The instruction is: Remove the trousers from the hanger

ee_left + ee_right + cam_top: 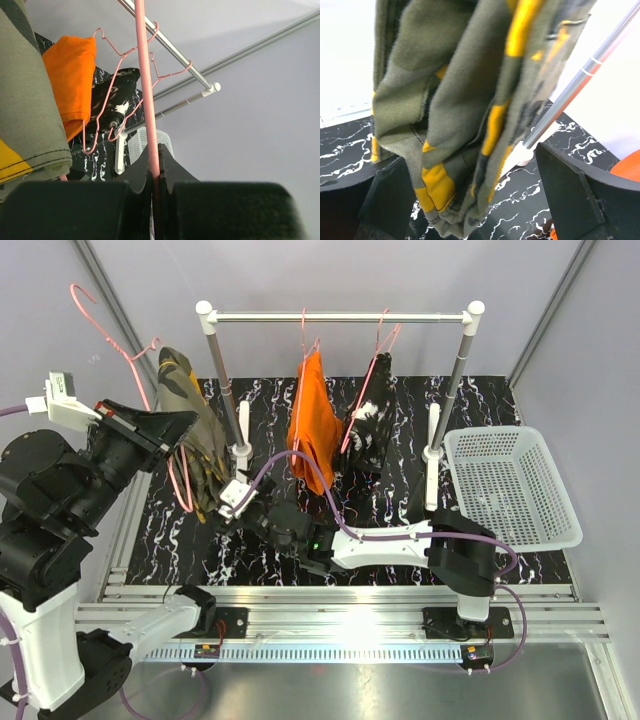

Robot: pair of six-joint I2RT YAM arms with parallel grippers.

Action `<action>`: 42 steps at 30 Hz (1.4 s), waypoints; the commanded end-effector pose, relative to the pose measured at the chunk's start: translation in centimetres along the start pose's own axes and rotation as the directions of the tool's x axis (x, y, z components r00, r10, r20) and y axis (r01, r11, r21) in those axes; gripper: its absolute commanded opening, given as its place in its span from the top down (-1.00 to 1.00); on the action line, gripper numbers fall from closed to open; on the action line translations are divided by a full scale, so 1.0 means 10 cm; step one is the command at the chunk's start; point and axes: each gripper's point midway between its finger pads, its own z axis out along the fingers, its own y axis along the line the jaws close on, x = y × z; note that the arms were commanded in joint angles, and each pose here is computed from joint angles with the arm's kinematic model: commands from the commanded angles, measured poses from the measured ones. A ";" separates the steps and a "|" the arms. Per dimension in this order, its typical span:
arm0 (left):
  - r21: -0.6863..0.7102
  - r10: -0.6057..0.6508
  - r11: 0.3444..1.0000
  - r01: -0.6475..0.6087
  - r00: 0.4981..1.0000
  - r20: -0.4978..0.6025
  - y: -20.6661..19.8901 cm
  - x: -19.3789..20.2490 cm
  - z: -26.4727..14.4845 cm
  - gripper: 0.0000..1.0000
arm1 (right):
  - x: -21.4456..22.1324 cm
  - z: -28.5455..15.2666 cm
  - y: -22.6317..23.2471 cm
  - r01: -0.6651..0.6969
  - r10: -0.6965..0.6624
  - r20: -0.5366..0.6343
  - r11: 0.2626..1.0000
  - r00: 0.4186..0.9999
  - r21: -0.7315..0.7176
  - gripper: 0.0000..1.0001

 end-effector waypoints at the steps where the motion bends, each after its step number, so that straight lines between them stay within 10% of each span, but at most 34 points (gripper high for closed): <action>1: 0.257 -0.027 0.966 -0.012 0.988 0.151 -0.63 -0.40 -0.15 1.00 | -0.54 0.04 -0.13 -0.121 0.116 0.130 0.992 0.985 0.028 -0.99; 20: 0.273 -0.098 0.961 0.049 0.980 0.172 -0.57 -0.41 -0.14 1.00 | -0.67 0.11 0.20 -0.232 0.243 0.125 0.968 0.962 -0.097 -0.99; 42: 0.186 -0.019 0.983 -0.012 0.986 0.167 -0.34 -0.31 -0.11 1.00 | -0.98 -0.15 -0.85 -0.115 0.107 0.053 0.975 0.993 0.189 -0.85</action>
